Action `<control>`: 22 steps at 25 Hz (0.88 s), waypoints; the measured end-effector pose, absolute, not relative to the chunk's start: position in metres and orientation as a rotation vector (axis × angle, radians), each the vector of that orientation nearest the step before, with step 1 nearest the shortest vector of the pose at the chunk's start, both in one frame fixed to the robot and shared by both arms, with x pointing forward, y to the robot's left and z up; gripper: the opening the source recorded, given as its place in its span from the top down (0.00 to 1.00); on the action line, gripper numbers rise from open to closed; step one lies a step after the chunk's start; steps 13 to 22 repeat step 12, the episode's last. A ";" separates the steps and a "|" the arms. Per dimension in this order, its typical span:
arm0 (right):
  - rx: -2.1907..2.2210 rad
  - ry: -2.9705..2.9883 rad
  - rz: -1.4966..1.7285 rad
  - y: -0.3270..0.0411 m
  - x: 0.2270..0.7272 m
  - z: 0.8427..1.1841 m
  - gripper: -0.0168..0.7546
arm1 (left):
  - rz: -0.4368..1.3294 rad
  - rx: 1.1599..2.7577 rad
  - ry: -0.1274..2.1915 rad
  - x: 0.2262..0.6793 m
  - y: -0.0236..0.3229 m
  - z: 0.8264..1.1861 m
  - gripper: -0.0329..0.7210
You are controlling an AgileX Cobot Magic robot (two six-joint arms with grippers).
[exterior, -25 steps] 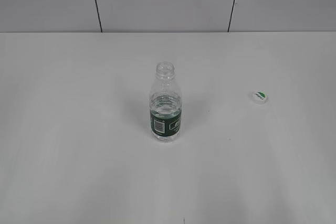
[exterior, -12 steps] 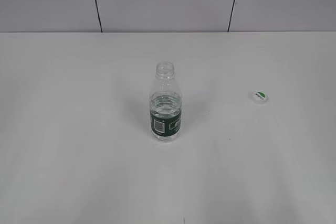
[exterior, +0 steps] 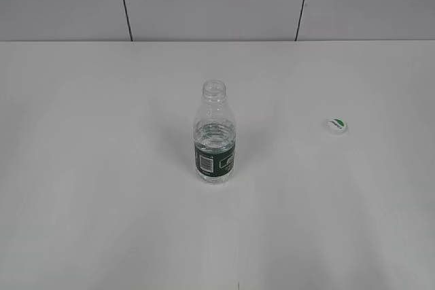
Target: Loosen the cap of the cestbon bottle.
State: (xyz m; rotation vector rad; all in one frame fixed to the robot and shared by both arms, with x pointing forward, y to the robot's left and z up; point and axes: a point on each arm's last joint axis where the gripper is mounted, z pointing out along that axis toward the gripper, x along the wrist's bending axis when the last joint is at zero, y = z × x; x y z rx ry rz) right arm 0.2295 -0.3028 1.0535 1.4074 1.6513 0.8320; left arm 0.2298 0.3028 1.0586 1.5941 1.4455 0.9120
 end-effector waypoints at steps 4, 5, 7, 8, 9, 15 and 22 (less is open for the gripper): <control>1.407 1.650 0.833 -0.303 0.230 1.054 0.23 | 0.912 1.594 1.446 0.230 0.303 1.059 0.35; 1.407 1.650 0.833 -0.303 0.230 1.054 0.23 | 0.912 1.594 1.446 0.230 0.303 1.059 0.35; 1.407 1.650 0.833 -0.303 0.230 1.054 0.23 | 0.912 1.594 1.446 0.230 0.303 1.059 0.36; 1.407 1.650 0.833 -0.303 0.230 1.054 0.23 | 0.912 1.594 1.446 0.230 0.303 1.059 0.36; 1.407 1.650 0.833 -0.303 0.230 1.054 0.23 | 0.912 1.594 1.446 0.230 0.303 1.059 0.36; 1.407 1.650 0.833 -0.303 0.230 1.054 0.23 | 0.912 1.594 1.446 0.230 0.303 1.059 0.36; 1.407 1.650 0.833 -0.303 0.230 1.054 0.23 | 0.912 1.594 1.446 0.230 0.303 1.059 0.36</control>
